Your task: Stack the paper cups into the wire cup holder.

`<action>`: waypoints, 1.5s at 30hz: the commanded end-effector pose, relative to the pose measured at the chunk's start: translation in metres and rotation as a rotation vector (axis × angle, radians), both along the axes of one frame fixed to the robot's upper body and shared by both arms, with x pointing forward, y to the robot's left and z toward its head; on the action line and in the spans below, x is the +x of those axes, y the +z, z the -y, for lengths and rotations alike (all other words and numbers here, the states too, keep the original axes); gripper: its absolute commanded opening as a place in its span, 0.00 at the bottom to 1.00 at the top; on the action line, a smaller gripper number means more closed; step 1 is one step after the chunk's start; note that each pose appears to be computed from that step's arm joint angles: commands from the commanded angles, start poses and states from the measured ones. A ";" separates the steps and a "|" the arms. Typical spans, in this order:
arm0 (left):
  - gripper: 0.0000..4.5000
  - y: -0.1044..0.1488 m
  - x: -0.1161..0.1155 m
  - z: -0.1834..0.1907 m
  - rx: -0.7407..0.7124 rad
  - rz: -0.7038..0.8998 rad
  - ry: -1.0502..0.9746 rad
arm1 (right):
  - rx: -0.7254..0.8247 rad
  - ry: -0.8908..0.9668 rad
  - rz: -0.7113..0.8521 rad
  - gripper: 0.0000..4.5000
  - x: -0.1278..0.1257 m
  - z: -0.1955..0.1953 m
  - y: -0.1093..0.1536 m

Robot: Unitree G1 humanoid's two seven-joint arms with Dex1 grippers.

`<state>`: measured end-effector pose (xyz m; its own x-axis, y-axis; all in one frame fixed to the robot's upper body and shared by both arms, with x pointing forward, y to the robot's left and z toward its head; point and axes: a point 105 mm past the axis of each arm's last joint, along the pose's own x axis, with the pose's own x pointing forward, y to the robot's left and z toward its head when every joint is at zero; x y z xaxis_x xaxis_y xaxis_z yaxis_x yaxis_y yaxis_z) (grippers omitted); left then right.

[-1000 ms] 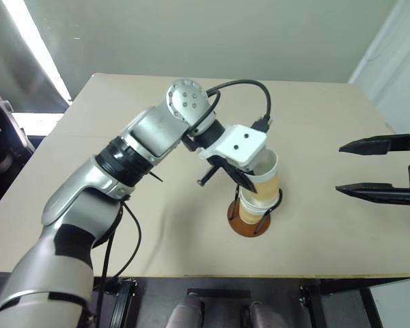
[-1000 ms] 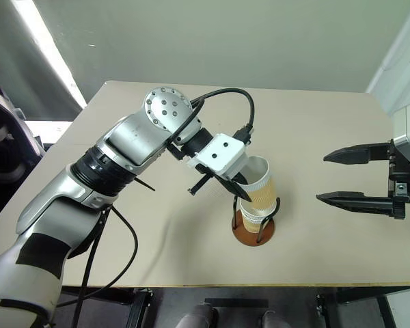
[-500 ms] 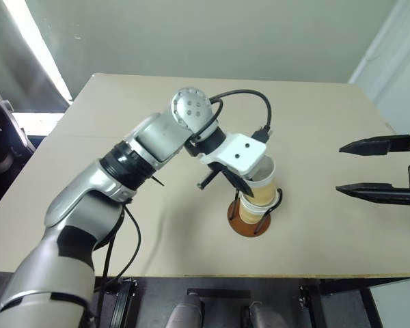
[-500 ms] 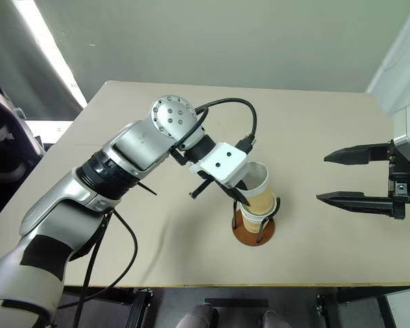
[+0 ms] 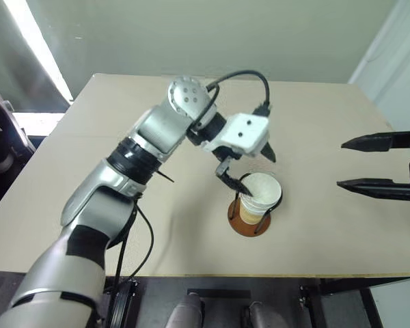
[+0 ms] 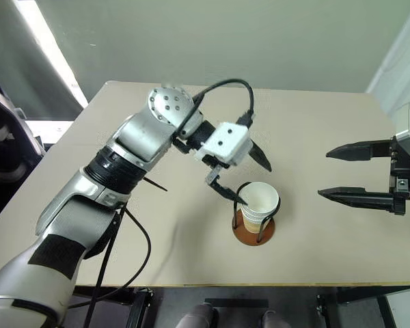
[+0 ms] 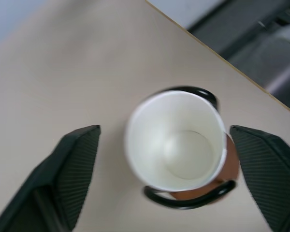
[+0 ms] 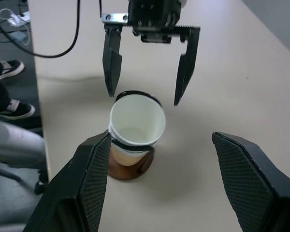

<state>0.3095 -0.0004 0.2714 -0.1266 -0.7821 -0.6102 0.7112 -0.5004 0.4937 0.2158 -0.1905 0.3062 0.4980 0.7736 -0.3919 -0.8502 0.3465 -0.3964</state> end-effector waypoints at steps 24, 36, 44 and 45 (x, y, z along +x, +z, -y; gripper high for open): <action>0.99 -0.013 0.107 -0.192 -0.996 -0.100 1.356 | 0.675 -0.649 0.081 0.75 0.148 0.075 -0.078; 0.99 -0.116 0.080 -0.315 -1.073 -0.002 1.946 | 0.801 -0.932 0.124 0.75 0.156 0.110 -0.131; 0.99 -0.123 0.080 -0.304 -1.061 -0.036 1.874 | 0.834 -1.030 0.144 0.75 0.165 0.123 -0.149; 0.99 -0.124 0.080 -0.303 -1.058 -0.037 1.868 | 0.836 -1.037 0.147 0.75 0.167 0.124 -0.151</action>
